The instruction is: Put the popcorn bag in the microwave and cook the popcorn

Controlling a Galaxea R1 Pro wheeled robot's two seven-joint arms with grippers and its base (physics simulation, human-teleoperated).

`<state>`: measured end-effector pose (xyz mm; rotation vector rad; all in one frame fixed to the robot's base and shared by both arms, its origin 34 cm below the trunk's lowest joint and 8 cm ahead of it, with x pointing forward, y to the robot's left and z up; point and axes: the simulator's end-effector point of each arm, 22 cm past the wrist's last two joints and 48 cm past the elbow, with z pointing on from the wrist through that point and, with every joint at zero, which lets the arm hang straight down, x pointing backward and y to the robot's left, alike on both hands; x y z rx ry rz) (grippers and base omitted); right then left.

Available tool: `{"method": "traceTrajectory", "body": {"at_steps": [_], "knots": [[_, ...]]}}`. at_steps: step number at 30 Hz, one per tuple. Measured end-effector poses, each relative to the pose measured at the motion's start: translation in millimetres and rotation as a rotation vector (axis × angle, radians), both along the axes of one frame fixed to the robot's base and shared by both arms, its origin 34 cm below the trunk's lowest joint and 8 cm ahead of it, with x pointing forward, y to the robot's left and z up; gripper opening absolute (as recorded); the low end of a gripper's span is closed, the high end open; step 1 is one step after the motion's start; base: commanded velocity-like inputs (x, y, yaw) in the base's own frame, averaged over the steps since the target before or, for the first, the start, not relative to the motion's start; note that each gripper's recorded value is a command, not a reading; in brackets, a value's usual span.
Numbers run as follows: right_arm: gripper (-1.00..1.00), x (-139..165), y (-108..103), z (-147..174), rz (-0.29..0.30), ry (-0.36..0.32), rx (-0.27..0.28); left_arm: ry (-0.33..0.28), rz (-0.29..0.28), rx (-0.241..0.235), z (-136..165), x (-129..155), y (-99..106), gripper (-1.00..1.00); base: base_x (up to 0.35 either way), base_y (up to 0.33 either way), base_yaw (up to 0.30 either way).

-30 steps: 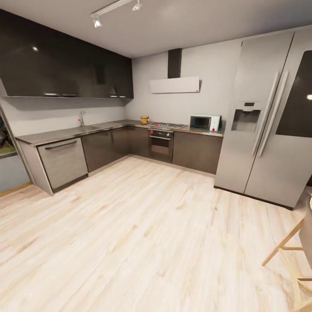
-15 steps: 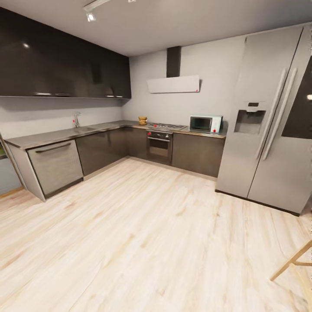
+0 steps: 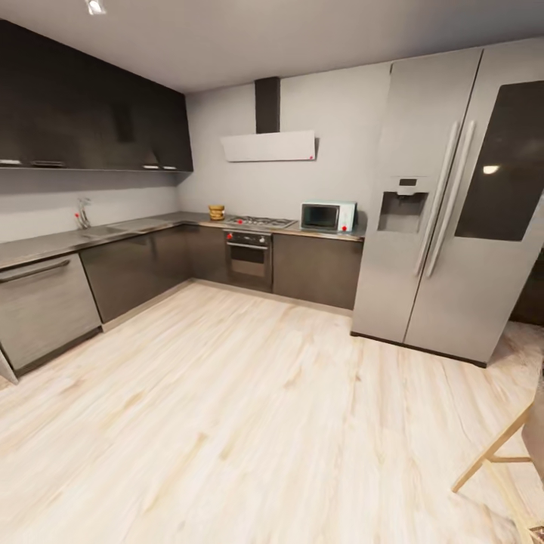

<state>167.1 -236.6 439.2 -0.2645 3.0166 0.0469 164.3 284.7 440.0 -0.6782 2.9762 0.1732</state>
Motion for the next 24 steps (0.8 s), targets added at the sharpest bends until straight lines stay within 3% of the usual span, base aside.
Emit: {"method": "traceTrajectory", "body": {"at_steps": [5, 24], "knots": [[1.00, 0.2, -0.8, 0.0, -0.002, -0.001, -0.003, 0.000, 0.001, -0.001, 0.0, 0.0, 0.0, 1.00, 0.324, 0.000, -0.187], [1.00, 0.0, -4.7, -0.1, 0.018, 0.000, -0.013, 0.004, 0.001, -0.011, -0.3, -0.9, -1.5, 1.00, 0.325, 0.000, -0.005]]}}
